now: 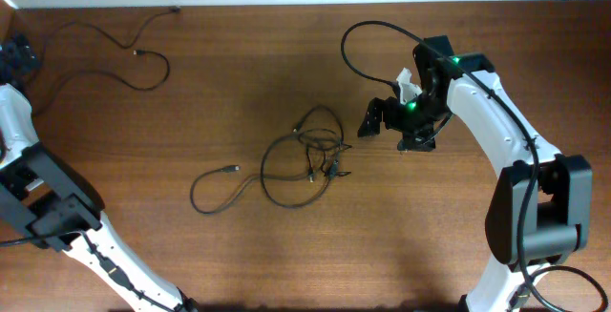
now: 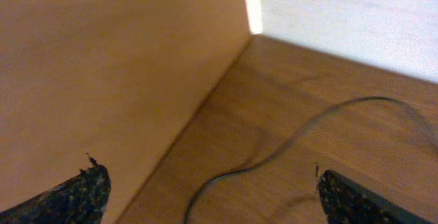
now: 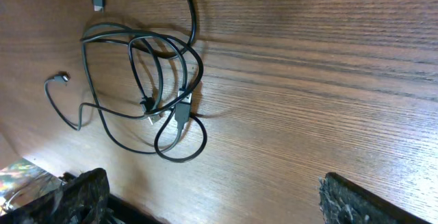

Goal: Untangle cables

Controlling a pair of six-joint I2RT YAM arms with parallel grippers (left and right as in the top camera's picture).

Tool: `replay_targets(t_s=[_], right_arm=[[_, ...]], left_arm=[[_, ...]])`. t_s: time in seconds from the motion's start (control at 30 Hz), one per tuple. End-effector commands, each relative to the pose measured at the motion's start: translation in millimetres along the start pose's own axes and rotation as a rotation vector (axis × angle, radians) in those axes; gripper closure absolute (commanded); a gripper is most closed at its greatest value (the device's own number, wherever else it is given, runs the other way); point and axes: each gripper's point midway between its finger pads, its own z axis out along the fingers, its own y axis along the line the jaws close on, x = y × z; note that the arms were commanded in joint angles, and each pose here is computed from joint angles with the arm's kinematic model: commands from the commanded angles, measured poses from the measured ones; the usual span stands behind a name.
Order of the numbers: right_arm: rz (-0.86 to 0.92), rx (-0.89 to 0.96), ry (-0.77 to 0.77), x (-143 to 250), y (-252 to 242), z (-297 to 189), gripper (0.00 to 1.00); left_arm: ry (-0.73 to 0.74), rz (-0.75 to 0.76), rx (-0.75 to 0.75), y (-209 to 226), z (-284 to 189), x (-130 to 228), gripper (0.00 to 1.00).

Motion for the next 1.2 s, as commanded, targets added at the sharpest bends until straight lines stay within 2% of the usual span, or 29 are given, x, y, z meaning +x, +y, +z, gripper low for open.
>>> replay_targets(t_s=[0.0,0.13,0.23,0.4,0.57,0.67,0.8,0.97,1.17], right_arm=[[-0.014,0.004,-0.034,-1.8,3.9,-10.8,0.01],[-0.022,0.005,-0.031,-0.4,6.7,-9.1,0.01],[-0.04,0.01,-0.038,-1.5,10.3,-6.8,0.01],[-0.059,0.021,-0.035,0.6,14.6,-3.3,0.01],[-0.084,0.016,-0.047,-1.9,19.0,-1.6,0.01],[-0.088,0.014,-0.052,-3.2,19.5,-1.7,0.01],[-0.088,0.014,-0.052,-3.2,19.5,-1.7,0.01],[-0.085,0.016,-0.048,-2.0,19.1,-1.6,0.01],[-0.082,0.017,-0.043,-0.9,18.7,-1.6,0.01]], left_arm=[[-0.056,0.014,0.237,-45.9,-5.6,-10.9,0.01],[-0.015,0.022,0.265,-63.2,-7.1,-3.4,0.01],[0.073,-0.015,0.24,-66.6,-7.3,14.9,0.01],[0.296,-0.26,-0.049,-21.4,-11.8,66.6,0.01],[0.49,-0.489,-0.13,-8.2,-27.8,118.3,0.01],[0.572,-0.633,-0.129,-16.8,-33.8,137.7,0.01],[0.608,-0.74,0.0,-45.7,-24.3,144.3,0.01],[0.579,-0.852,-0.019,-50.0,-0.3,155.0,0.01],[0.529,-0.903,-0.014,-51.9,18.7,156.4,0.01]])
